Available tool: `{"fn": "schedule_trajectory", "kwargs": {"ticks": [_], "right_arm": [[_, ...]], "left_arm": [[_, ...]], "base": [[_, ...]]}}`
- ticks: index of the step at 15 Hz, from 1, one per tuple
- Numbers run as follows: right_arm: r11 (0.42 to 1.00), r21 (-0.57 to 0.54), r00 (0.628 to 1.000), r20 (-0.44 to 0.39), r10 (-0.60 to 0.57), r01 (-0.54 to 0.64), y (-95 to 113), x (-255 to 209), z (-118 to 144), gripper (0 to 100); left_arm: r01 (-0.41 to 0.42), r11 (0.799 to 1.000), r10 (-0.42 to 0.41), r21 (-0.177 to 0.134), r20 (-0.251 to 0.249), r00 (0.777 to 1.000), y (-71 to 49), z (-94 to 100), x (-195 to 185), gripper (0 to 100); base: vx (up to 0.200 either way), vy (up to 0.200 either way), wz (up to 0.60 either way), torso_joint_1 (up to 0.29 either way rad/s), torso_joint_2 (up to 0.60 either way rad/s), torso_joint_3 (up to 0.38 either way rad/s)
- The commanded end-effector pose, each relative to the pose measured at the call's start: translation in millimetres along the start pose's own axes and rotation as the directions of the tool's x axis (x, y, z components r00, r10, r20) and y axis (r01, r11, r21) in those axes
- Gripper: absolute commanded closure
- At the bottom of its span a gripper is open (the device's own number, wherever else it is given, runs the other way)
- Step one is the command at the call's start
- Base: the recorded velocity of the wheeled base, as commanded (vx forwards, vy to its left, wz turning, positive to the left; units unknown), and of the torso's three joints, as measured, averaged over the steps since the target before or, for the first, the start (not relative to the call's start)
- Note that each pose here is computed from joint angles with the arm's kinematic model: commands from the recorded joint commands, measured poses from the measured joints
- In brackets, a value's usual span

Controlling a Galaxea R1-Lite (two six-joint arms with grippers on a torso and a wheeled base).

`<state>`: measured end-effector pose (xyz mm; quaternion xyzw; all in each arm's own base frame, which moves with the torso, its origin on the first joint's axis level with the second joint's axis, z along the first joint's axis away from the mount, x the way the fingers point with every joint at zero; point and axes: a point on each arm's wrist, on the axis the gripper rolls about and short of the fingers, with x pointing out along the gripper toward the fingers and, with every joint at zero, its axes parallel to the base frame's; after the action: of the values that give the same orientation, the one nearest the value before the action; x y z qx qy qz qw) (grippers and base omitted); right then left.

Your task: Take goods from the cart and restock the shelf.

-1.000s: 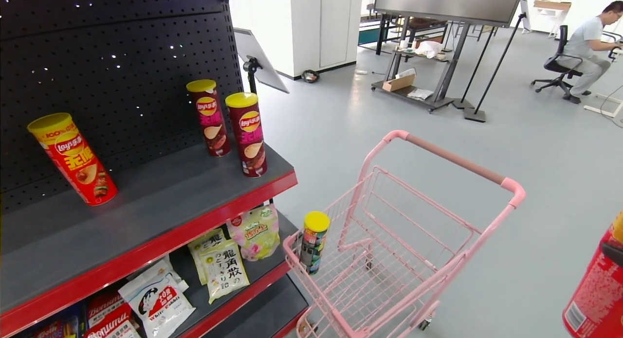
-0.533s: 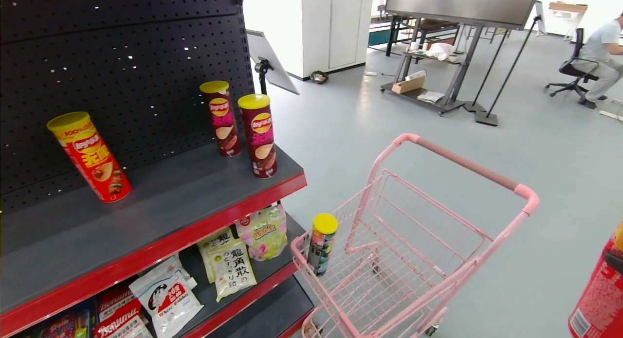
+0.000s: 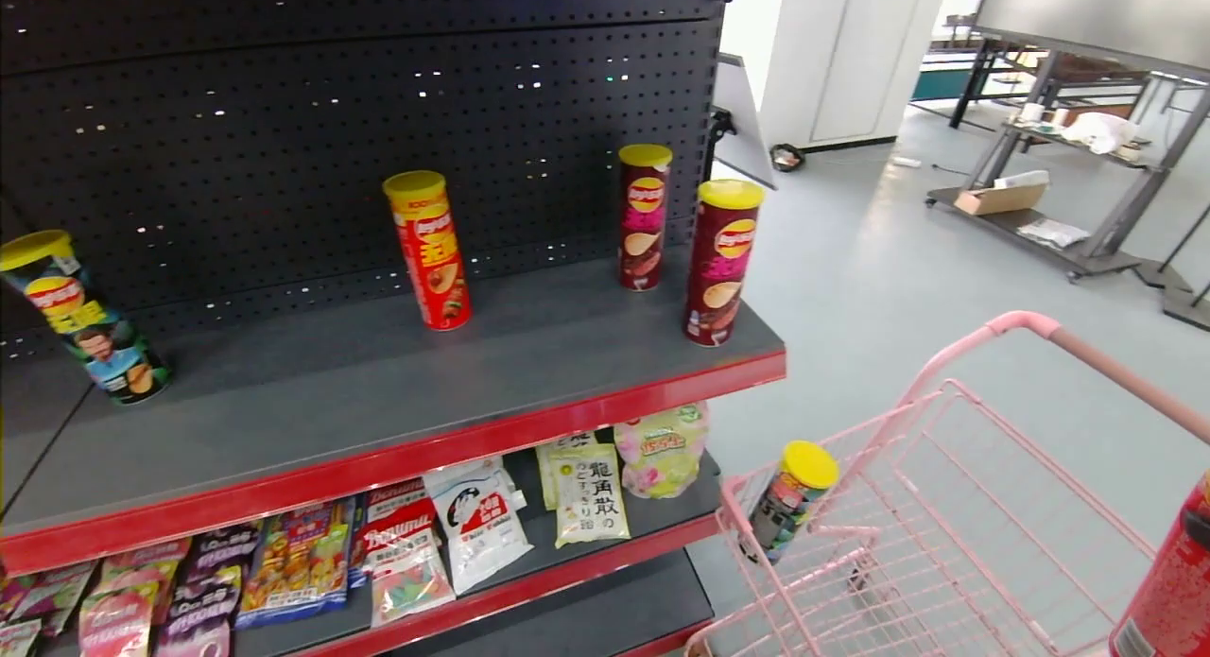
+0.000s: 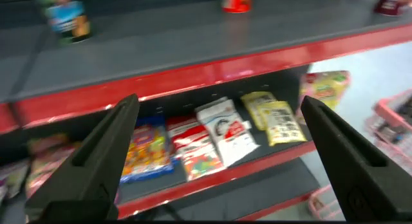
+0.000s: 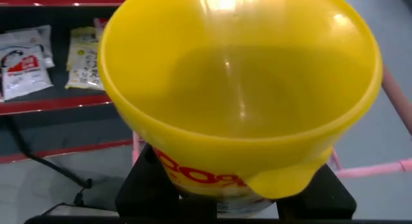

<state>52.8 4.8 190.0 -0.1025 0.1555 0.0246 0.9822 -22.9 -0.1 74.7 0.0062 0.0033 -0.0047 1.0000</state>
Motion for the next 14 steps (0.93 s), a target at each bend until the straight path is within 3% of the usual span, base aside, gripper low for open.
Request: {"fn": "schedule_trajectory", "kwargs": {"ticks": [1, 4, 6, 8, 10, 14], "right_arm": [[1.000, 0.001, 1.000, 0.025, -0.003, 0.003, 0, -6, -4, 100], [1.000, 0.007, 0.998, 0.059, -0.017, 0.016, 0, -14, -8, 100], [1.000, 0.012, 0.990, 0.139, -0.005, 0.003, 0, -31, -20, 100], [0.999, 0.011, 0.975, 0.221, 0.028, -0.031, 2, -46, -38, 100], [0.998, 0.005, 0.966, 0.253, 0.054, -0.058, 5, -50, -54, 100], [0.998, 0.008, 0.965, 0.258, 0.055, -0.059, 6, -50, -61, 100]], "left_arm": [[0.000, 1.000, 0.000, 0.000, -0.001, 1.000, 0.0, 0.0, 0, 0], [0.000, 1.000, 0.000, 0.000, -0.001, 1.000, 0.0, 0.0, 0, 0], [0.000, 1.000, 0.000, 0.000, -0.001, 1.000, 0.0, 0.0, 0, 0], [0.000, 1.000, 0.000, 0.000, -0.001, 1.000, 0.0, 0.0, 0, 0], [0.000, 1.000, 0.000, 0.000, -0.003, 1.000, 0.0, -0.2, 0, 0], [0.000, 1.000, 0.000, 0.000, -0.001, 1.000, 0.0, 0.0, 0, 0]], "base": [[0.000, 0.000, 0.60, 0.007, 0.00, 0.007], [0.000, 0.000, 0.20, 0.001, 0.00, -0.001], [0.000, 0.000, 0.00, 0.000, 0.00, 0.000], [0.200, 0.000, 0.00, 0.000, 0.00, 0.002], [0.200, 0.000, 0.00, -0.015, -0.01, 0.007], [0.200, 0.000, 0.00, 0.013, 0.01, -0.001]]}}
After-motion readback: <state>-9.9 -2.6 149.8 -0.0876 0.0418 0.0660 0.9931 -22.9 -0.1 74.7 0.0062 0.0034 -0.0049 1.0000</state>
